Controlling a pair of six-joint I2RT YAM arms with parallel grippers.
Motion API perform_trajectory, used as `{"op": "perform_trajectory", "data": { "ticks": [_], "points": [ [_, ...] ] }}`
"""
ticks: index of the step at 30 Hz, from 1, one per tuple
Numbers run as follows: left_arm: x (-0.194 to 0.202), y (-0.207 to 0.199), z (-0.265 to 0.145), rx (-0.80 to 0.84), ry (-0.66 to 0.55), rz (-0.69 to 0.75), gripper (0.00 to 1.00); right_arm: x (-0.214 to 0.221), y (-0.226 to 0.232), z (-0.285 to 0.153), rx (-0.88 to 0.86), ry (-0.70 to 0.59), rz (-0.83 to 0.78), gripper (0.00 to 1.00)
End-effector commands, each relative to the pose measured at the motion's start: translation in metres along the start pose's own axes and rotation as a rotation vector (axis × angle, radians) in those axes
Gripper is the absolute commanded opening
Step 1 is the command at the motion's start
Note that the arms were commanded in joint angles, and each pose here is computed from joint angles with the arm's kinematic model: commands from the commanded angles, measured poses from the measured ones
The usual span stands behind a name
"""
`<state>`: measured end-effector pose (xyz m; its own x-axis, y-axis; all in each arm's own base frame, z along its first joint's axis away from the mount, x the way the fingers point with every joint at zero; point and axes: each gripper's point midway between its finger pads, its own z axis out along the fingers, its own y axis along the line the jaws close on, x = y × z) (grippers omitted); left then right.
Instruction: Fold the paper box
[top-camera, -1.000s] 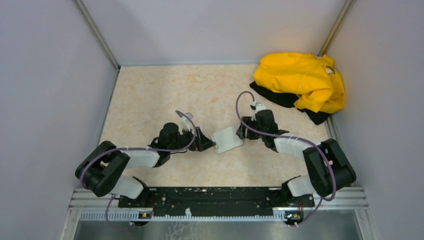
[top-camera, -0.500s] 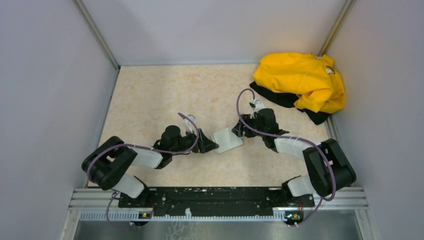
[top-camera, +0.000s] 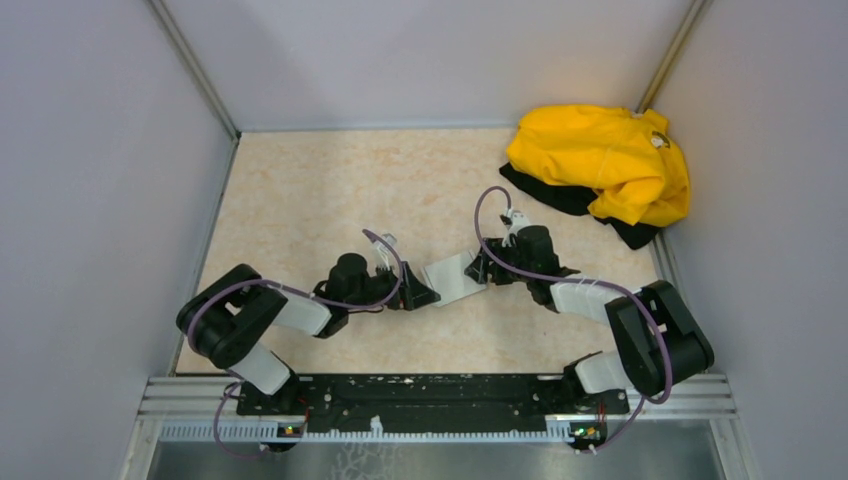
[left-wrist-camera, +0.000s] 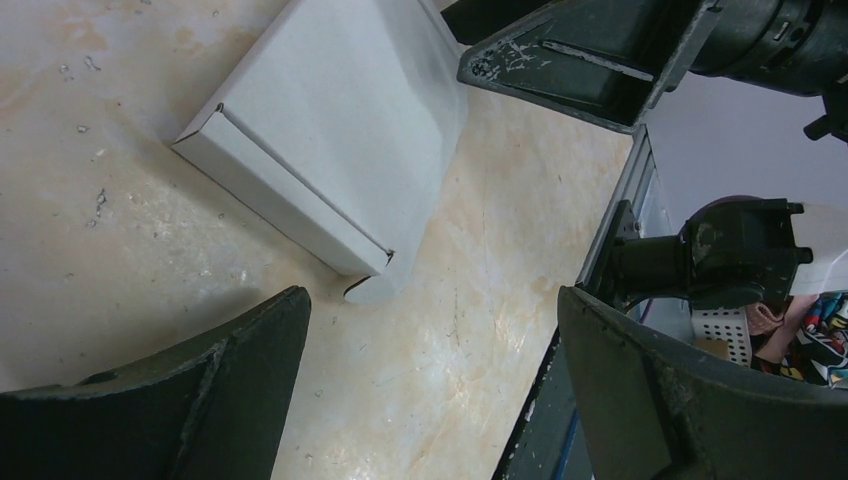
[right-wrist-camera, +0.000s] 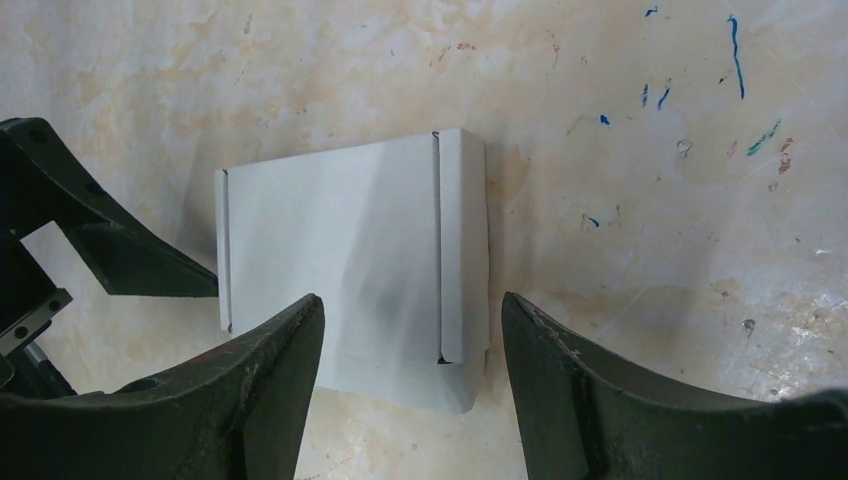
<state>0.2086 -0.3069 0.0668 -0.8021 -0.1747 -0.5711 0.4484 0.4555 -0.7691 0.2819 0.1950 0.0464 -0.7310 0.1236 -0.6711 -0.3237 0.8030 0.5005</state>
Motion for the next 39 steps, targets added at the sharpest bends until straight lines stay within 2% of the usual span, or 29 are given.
{"op": "perform_trajectory", "data": {
  "ticks": [1,39],
  "points": [
    [-0.009,-0.009,0.009,0.045,-0.024,0.032,0.99,-0.018,0.012,-0.002,-0.052,-0.069,-0.012,0.65],
    [-0.011,-0.013,0.026,0.070,-0.041,0.030,0.99,-0.011,0.016,-0.007,-0.087,-0.070,-0.006,0.65]
  ]
}}
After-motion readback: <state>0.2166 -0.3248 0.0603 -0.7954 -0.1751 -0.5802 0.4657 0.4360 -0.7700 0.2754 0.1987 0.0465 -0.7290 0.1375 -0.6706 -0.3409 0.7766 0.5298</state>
